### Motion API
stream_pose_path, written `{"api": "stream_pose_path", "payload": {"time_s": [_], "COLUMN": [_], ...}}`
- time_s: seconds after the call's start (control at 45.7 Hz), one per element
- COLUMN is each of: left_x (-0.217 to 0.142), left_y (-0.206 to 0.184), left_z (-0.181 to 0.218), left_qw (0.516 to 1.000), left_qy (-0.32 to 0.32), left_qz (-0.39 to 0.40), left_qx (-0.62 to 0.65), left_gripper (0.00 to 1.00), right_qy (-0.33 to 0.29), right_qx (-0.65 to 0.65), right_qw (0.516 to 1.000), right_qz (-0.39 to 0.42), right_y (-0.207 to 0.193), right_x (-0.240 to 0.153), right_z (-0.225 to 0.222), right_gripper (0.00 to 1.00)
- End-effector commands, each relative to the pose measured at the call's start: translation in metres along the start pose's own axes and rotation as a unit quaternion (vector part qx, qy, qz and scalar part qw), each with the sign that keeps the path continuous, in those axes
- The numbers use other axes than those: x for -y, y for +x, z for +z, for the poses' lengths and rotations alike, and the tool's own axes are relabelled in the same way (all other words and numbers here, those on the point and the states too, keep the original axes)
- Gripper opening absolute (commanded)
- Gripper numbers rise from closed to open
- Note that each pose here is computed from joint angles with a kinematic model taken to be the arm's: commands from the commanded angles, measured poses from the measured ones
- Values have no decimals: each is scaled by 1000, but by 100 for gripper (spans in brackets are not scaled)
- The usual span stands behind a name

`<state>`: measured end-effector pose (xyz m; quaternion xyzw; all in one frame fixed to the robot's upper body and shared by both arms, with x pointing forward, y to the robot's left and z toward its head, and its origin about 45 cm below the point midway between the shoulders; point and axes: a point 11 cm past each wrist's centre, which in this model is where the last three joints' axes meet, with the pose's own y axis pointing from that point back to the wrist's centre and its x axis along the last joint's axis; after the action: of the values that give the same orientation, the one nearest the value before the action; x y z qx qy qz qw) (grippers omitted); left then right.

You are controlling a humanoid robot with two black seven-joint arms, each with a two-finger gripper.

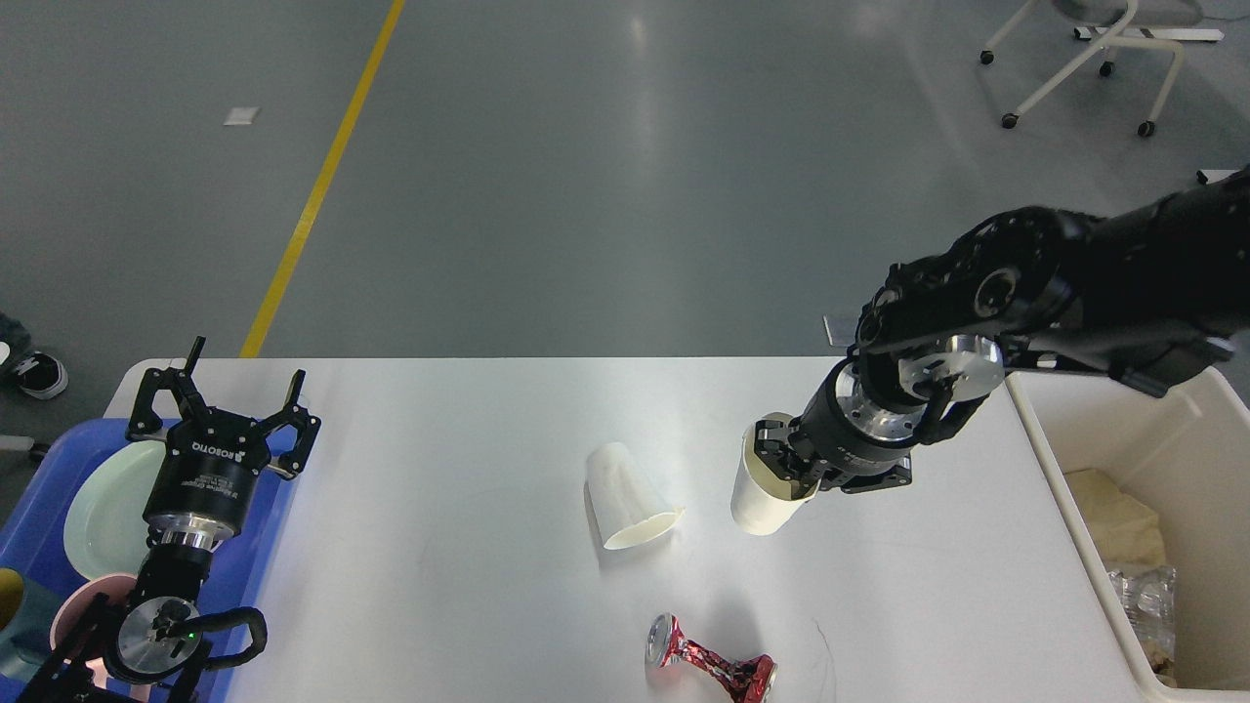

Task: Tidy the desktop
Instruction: 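Grasp the white paper cup and carry it over the bin, then release the white cup into the bin with the right gripper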

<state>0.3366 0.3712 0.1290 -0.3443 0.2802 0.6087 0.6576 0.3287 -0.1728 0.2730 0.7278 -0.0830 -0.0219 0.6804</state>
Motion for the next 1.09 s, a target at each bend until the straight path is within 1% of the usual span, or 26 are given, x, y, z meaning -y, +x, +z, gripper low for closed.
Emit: {"api": "stream_pose_path", "payload": {"time_s": [0.0, 0.088, 0.394, 0.569, 0.831, 0.985, 1.072], "left_x": [0, 0, 0, 0, 0, 0, 0], "left_y": [0, 0, 0, 0, 0, 0, 0], "left_z": [0, 0, 0, 0, 0, 0, 0], "left_qw": [1000, 1000, 1000, 1000, 1000, 1000, 1000], "left_qy": [0, 0, -1, -1, -1, -1, -2], "left_qz": [-1, -1, 0, 0, 1, 0, 0], "left_qx": [0, 0, 0, 0, 0, 0, 0], "left_gripper": [96, 96, 96, 96, 96, 96, 96], "right_qy": [1, -1, 1, -17, -50, -73, -89], "right_qx": [-18, -19, -9, 20, 133, 181, 212], "right_qw": [1000, 999, 1000, 1000, 989, 979, 971], "right_qz": [-24, -30, -21, -9, 33, 55, 72], "right_y": [-5, -12, -8, 2, 30, 40, 44], "right_x": [-32, -31, -33, -37, -34, -27, -20], "right_z": [1, 3, 7, 33, 123, 187, 233], "right_gripper": [0, 0, 0, 0, 0, 0, 0]}}
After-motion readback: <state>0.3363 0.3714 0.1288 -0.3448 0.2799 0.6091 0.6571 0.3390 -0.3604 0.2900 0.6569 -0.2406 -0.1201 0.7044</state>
